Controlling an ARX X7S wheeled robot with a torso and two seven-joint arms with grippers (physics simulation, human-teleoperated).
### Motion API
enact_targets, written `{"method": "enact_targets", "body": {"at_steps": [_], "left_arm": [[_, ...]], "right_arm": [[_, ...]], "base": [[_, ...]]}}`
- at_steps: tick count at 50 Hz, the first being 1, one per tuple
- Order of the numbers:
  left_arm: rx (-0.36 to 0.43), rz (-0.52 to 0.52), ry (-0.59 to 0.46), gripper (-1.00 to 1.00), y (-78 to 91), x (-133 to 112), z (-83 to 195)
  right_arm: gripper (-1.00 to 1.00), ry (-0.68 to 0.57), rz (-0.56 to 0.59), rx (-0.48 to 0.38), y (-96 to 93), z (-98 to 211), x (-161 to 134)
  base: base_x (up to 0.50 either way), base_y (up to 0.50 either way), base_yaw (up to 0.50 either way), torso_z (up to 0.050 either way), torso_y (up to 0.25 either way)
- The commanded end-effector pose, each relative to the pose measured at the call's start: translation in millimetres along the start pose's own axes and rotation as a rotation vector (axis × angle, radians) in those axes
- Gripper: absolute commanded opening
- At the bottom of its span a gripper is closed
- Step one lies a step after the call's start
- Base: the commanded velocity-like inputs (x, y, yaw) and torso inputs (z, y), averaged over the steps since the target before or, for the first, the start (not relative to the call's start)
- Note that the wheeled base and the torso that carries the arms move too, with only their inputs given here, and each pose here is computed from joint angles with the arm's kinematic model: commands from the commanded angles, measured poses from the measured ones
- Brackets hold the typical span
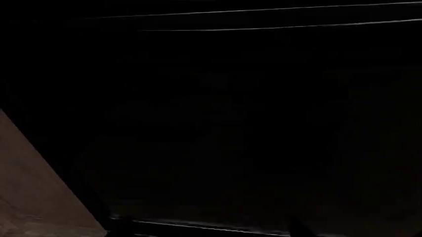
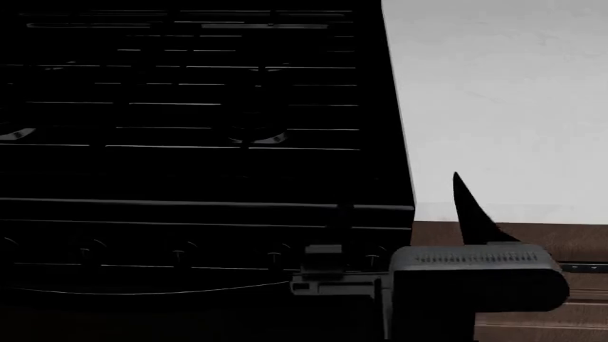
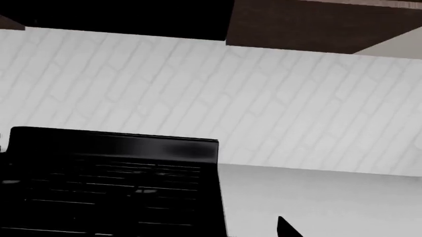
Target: Press the stop button on the microwave
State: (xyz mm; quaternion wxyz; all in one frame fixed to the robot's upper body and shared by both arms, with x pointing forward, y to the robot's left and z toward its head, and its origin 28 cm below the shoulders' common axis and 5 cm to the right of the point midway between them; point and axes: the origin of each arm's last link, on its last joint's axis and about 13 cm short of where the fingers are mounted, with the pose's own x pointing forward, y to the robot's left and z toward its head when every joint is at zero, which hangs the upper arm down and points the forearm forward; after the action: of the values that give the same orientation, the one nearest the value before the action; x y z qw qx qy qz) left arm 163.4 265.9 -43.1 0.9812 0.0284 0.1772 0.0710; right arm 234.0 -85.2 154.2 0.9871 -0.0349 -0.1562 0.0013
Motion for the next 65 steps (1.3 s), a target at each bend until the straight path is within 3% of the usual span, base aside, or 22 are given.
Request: {"method": "enact_targets", "body": {"at_steps": [1,2,3,5,6,7,8,12,14,20,23,33,46,65], "left_arm": [[-0.079,0.099,0.281,1.0,41.9,11.4,-79.3],[-0.078,0.112,0.299,1.0,45.4,7.8,-87.8],[-0.1,0.127,0.467,1.0,46.3,-15.3,-109.8],[-0.125,0.139,0.502,1.0,48.3,-26.8,-117.5],[-0.07,0.186,0.56,1.0,49.8,-37.7,-124.6],[-0.193,0.168,0.587,1.0,49.7,-45.6,-129.8],[-0.266,0.18,0.619,1.0,50.7,-54.4,-134.9],[-0.239,0.218,0.728,1.0,49.6,-78.2,-147.9],[-0.282,0.221,0.8,1.0,45.2,-91.0,-154.5],[-0.282,0.221,0.8,1.0,45.2,-91.0,-154.5],[-0.282,0.221,0.8,1.0,45.2,-91.0,-154.5],[-0.282,0.221,0.8,1.0,45.2,-91.0,-154.5],[-0.282,0.221,0.8,1.0,45.2,-91.0,-154.5],[-0.282,0.221,0.8,1.0,45.2,-91.0,-154.5]], "right_arm": [[1.0,-0.207,-0.016,0.013,-6.2,76.5,5.1],[1.0,-0.229,-0.019,0.014,-6.7,82.6,5.7],[1.0,-0.247,-0.023,0.015,-7.4,88.5,6.6],[1.0,-0.268,-0.029,0.023,-8.3,95.0,7.0],[1.0,-0.284,-0.03,0.022,-8.2,99.7,7.5],[1.0,-0.294,-0.024,0.024,-7.8,104.2,8.8],[1.0,-0.302,-0.023,0.027,-7.8,109.3,10.7],[1.0,-0.35,-0.031,0.022,-8.5,128.3,15.8],[1.0,-0.389,-0.046,0.016,-10.2,144.8,20.8],[1.0,-0.451,-0.044,-0.007,-10.9,188.0,38.1],[1.0,-0.452,-0.028,0.03,-9.9,193.6,41.3],[1.0,-0.426,-0.05,0.005,-6.4,223.3,75.4],[1.0,-0.454,-0.064,-0.004,3.5,268.6,99.2],[1.0,-0.396,-0.079,-0.036,3.5,267.1,125.4]], "base": [[0.0,0.0,0.0,0.0,0.0],[0.0,0.0,0.0,0.0,0.0],[0.0,0.0,0.0,0.0,0.0],[0.0,0.0,0.0,0.0,0.0],[0.0,0.0,0.0,0.0,0.0],[0.0,0.0,0.0,0.0,0.0],[0.0,0.0,0.0,0.0,0.0],[0.0,0.0,0.0,0.0,0.0],[0.0,0.0,0.0,0.0,0.0],[0.09,-0.03,0.0,0.0,0.0],[0.5,-0.27,0.0,0.0,0.0],[0.48,-0.22,0.0,0.0,0.0],[0.0,0.0,0.0,0.021,0.031],[0.0,0.0,0.0,0.05,0.08]]}}
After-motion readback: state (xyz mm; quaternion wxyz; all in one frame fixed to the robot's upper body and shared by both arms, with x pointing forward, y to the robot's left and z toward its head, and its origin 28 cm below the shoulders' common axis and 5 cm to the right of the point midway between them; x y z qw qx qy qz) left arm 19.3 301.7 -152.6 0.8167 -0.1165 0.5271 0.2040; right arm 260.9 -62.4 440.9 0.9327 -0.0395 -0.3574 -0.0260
